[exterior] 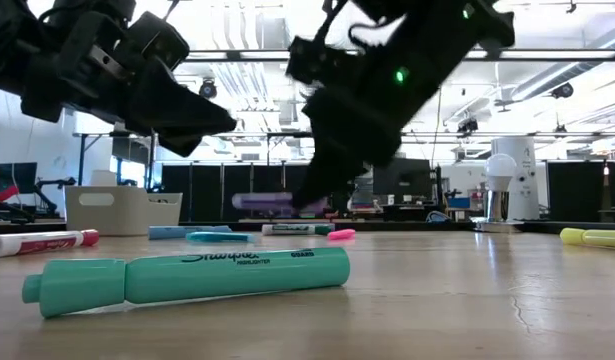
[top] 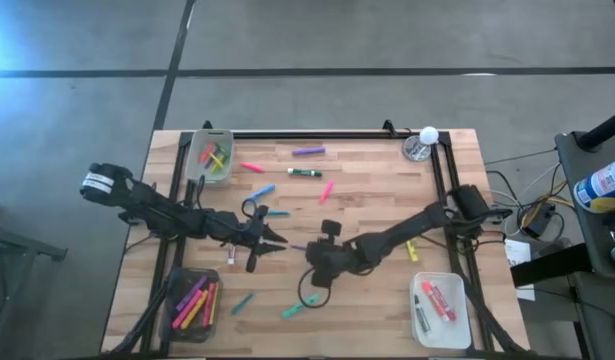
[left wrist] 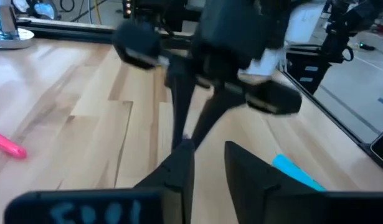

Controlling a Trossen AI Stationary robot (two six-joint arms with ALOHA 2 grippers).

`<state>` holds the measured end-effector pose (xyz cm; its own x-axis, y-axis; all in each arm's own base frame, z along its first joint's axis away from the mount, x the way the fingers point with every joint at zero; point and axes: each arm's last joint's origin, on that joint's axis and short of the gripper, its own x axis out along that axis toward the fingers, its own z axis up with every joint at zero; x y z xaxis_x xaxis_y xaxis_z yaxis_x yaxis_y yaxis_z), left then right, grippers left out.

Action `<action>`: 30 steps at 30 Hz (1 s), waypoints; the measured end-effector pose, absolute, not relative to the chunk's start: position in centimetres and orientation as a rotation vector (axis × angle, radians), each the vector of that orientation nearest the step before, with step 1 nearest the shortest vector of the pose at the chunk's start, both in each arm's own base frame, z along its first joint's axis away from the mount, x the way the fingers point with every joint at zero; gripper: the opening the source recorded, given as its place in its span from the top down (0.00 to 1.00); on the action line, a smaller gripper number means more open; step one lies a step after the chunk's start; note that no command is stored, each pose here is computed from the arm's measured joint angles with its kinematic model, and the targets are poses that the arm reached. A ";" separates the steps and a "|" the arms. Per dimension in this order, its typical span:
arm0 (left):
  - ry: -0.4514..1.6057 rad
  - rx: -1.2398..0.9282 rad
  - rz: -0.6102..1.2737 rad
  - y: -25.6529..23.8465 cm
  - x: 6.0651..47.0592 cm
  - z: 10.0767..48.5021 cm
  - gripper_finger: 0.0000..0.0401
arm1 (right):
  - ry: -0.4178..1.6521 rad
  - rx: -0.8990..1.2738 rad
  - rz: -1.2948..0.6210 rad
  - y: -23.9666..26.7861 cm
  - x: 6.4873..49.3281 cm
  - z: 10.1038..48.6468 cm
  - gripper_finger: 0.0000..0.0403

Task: Pick & Place Markers
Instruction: Put the violet pen into the gray bin

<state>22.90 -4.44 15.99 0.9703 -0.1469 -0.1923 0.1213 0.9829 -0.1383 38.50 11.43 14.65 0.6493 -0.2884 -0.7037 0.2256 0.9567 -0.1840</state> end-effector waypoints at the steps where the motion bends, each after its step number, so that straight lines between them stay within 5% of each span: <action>1: 0.205 -0.126 -0.135 -4.5 23.0 16.0 0.78 | 0.801 -0.078 -0.291 11.4 38.4 15.2 0.89; 19: 0.240 -0.130 -0.075 -4.3 23.0 15.6 0.74 | 0.657 -0.129 -0.279 11.7 38.4 18.5 0.88; 30: 0.238 -0.121 -0.075 -4.3 23.0 15.6 0.94 | 0.651 -0.126 -0.280 11.7 38.4 18.5 0.83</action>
